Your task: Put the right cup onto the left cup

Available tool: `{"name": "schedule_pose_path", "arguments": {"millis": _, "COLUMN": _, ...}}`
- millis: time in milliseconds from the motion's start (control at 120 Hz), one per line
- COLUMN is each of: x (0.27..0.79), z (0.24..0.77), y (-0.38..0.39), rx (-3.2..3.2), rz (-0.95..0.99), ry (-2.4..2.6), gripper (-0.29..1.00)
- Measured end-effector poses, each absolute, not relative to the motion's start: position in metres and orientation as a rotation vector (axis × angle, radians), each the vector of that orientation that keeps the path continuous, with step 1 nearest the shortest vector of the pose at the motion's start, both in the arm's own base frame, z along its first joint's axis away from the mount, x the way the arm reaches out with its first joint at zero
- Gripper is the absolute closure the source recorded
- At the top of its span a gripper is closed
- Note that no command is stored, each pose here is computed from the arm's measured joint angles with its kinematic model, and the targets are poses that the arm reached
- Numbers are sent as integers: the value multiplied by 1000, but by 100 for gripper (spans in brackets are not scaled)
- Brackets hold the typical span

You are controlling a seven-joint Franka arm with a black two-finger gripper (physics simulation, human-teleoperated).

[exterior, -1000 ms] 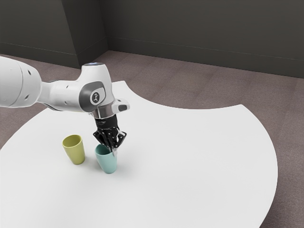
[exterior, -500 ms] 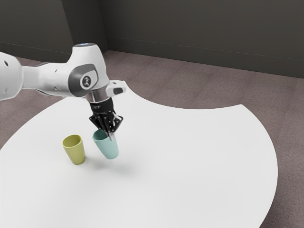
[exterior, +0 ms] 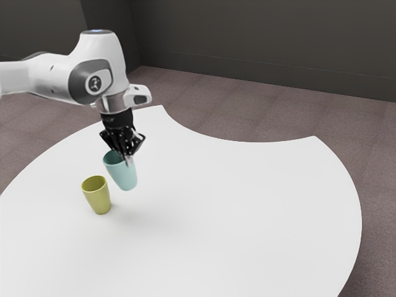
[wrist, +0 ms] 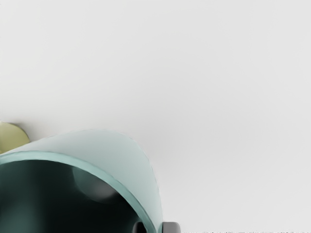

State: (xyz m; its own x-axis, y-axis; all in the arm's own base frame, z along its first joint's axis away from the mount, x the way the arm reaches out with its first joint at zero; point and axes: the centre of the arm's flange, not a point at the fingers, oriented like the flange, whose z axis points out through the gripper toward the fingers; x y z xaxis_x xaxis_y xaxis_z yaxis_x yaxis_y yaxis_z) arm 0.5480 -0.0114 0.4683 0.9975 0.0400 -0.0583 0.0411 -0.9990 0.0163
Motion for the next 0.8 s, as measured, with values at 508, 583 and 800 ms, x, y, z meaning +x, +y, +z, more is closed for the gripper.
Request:
{"name": "schedule_pose_path", "arguments": {"millis": 508, "x": 540, "z": 477, "y": 31, "rx": 3188, "rz": -173, "ry": 139, "gripper": 79}}
{"name": "schedule_pose_path", "arguments": {"millis": 583, "x": 539, "z": 477, "y": 45, "rx": 3196, "rz": -183, "ry": 171, "gripper": 79}}
{"name": "schedule_pose_path", "arguments": {"millis": 800, "x": 539, "z": 479, "y": 93, "rx": 3213, "rz": -193, "ry": 298, "gripper": 79}}
